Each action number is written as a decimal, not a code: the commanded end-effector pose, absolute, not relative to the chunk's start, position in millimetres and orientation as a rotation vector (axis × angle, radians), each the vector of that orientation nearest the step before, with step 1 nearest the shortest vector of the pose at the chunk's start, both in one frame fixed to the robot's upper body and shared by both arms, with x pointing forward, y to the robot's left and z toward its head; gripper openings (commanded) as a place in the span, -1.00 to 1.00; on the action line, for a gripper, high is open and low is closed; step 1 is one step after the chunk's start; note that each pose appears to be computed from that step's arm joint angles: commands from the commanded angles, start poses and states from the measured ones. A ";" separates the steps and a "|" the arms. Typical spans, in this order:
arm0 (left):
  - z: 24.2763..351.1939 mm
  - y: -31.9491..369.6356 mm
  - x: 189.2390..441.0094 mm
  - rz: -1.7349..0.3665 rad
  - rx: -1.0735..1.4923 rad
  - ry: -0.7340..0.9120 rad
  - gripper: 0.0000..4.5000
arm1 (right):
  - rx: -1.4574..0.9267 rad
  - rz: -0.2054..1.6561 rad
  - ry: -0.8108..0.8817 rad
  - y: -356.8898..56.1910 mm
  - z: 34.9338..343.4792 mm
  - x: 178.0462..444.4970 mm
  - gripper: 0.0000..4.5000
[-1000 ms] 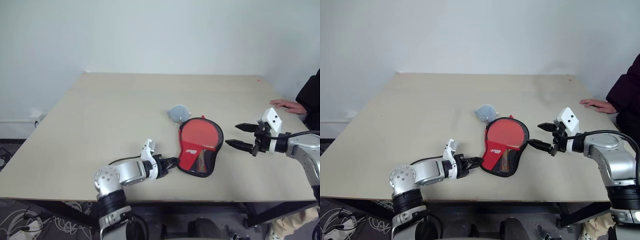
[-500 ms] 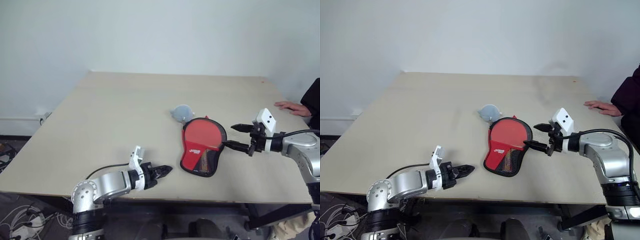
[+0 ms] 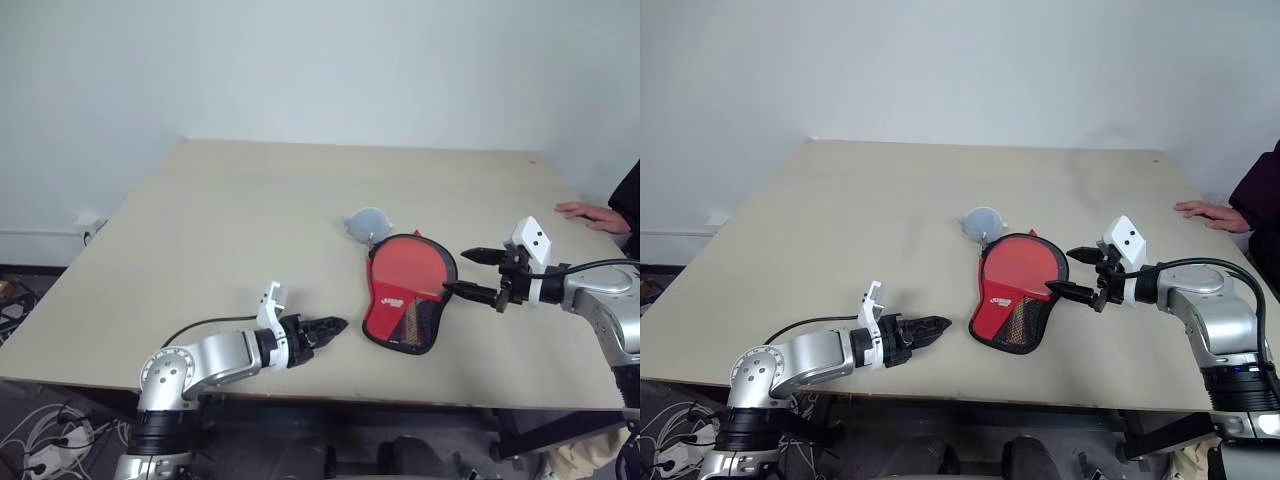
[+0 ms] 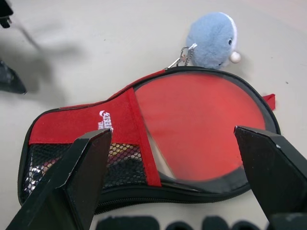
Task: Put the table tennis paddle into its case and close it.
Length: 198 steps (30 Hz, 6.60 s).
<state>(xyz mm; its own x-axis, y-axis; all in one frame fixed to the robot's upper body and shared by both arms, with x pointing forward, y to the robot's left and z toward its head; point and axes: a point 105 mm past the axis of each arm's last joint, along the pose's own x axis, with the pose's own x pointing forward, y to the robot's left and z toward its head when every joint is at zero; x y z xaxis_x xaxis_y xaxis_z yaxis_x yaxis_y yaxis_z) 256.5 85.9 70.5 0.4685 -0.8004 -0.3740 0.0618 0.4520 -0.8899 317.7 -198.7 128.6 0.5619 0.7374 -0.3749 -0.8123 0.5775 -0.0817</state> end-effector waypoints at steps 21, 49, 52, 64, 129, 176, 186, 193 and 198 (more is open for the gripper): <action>69.2 48.0 282.9 -0.666 -1.104 1.007 0.55 | -0.270 0.921 0.272 -198.2 139.0 317.6 0.97; 68.9 11.7 311.3 -0.689 -1.146 0.977 0.55 | -0.260 0.918 0.276 -196.4 137.1 314.8 0.97; 69.1 11.3 312.5 -0.690 -1.136 0.966 0.55 | -0.261 0.918 0.277 -196.7 136.8 315.0 0.97; 62.8 13.6 307.0 -0.690 -1.098 0.972 -0.13 | -0.263 0.921 0.278 -196.8 136.2 314.8 0.97; 64.6 90.5 173.1 -0.762 -0.858 1.065 -0.97 | -0.285 1.003 0.274 -181.2 138.8 327.8 0.97; 136.9 185.0 227.0 -1.050 -0.234 0.769 0.97 | -0.283 1.022 0.249 -175.4 140.8 336.3 0.97; 131.3 84.2 288.7 -1.132 -0.135 0.397 0.97 | -0.284 0.999 0.197 -167.8 152.2 350.5 0.97; 96.4 43.4 280.3 -1.170 -0.082 0.390 0.97 | -0.288 0.985 0.183 -166.8 154.8 354.7 0.97; 74.7 40.1 281.2 -1.127 0.014 0.352 0.97 | -0.285 0.972 0.177 -167.5 156.3 357.7 0.97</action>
<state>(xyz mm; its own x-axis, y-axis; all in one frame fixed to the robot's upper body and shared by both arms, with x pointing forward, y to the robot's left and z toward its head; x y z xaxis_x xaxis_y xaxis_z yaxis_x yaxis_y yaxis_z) 276.7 42.2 66.0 0.3530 -0.8801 -0.3176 0.8697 0.4338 -0.2354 351.4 -167.2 134.8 0.5245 0.7885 -0.3212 -0.8460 0.5250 -0.0925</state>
